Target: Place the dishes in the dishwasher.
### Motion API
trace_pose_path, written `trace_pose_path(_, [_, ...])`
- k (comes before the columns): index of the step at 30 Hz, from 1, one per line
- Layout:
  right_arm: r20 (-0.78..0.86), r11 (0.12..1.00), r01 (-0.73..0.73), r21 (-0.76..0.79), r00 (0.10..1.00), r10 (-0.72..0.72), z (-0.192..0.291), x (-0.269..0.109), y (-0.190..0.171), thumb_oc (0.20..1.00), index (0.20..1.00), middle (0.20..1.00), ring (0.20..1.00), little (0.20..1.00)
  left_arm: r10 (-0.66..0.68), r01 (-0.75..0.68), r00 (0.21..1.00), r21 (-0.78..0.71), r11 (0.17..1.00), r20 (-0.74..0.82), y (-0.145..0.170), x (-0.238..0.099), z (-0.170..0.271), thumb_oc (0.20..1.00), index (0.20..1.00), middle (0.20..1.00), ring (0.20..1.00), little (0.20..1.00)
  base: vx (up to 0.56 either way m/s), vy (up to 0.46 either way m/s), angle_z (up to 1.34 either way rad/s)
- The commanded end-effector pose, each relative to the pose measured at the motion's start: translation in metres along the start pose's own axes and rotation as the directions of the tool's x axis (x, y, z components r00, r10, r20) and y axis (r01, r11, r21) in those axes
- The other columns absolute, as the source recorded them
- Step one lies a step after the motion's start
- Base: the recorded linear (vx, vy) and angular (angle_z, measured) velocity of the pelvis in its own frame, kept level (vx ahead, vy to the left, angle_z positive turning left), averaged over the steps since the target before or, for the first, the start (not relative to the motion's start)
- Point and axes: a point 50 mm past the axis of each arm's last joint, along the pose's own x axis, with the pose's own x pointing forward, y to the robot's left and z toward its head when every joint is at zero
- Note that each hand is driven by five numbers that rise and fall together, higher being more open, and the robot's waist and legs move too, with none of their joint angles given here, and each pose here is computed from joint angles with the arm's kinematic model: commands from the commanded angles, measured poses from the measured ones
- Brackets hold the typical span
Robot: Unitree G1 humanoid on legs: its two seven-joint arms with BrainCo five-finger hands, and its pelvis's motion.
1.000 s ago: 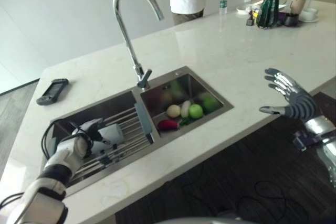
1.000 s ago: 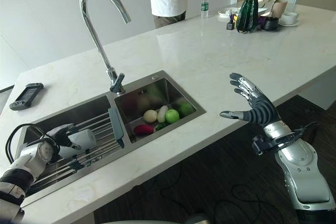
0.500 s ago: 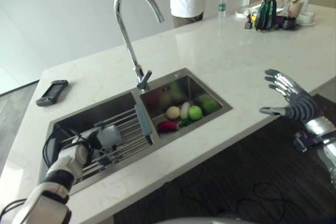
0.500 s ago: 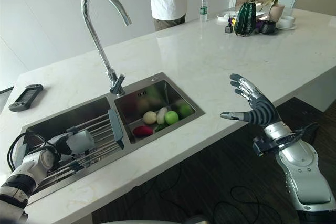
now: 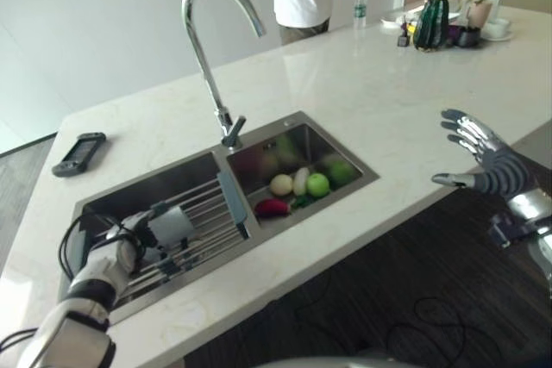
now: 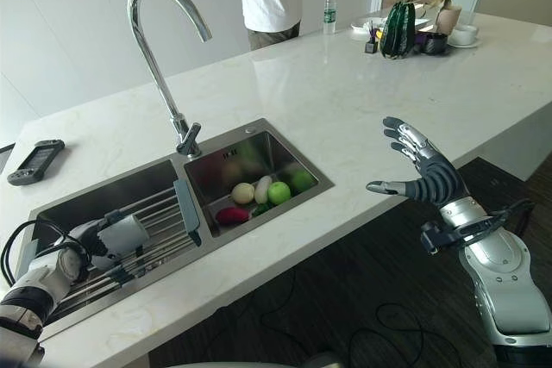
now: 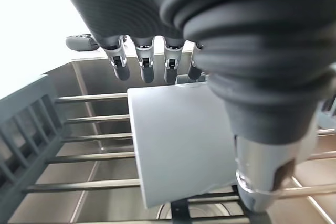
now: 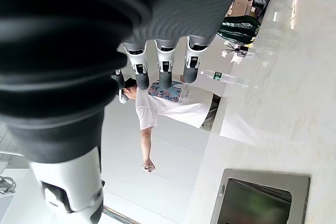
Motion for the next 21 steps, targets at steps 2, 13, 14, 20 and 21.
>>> trace_pose_path(2, [0.119, 0.999, 0.038, -0.011, 0.992, -0.036, 0.019, 0.01, -0.016, 1.0, 1.0, 1.0, 1.0, 1.0, 0.168, -0.17, 0.983, -0.02, 0.985, -0.072, 0.058, 0.001, -0.02, 1.0, 1.0, 1.0, 1.0, 1.0, 0.0, 0.0, 0.0])
trace_pose_path(13, [0.12, 1.0, 0.024, -0.019, 0.992, -0.022, 0.021, 0.012, -0.015, 1.0, 1.0, 1.0, 1.0, 1.0, 0.099, -0.105, 0.987, -0.043, 0.994, -0.123, 0.045, 0.001, -0.031, 1.0, 1.0, 1.0, 1.0, 1.0, 0.0, 0.0, 0.0])
trace_pose_path(14, [0.121, 1.0, 0.023, -0.019, 0.992, -0.021, 0.021, 0.012, -0.015, 1.0, 1.0, 1.0, 1.0, 1.0, 0.097, -0.103, 0.987, -0.044, 0.994, -0.125, 0.045, 0.001, -0.031, 1.0, 1.0, 1.0, 1.0, 1.0, 0.0, 0.0, 0.0])
trace_pose_path(20, [0.123, 1.0, 0.016, -0.025, 0.992, -0.013, 0.023, 0.012, -0.015, 1.0, 1.0, 1.0, 1.0, 1.0, 0.068, -0.075, 0.989, -0.048, 0.996, -0.129, 0.037, 0.001, -0.032, 1.0, 1.0, 1.0, 1.0, 1.0, 0.0, 0.0, 0.0])
trace_pose_path(21, [0.123, 1.0, 0.015, -0.026, 0.992, -0.012, 0.023, 0.013, -0.015, 1.0, 1.0, 1.0, 1.0, 1.0, 0.064, -0.071, 0.989, -0.05, 0.996, -0.13, 0.035, 0.001, -0.032, 1.0, 1.0, 1.0, 1.0, 1.0, 0.0, 0.0, 0.0])
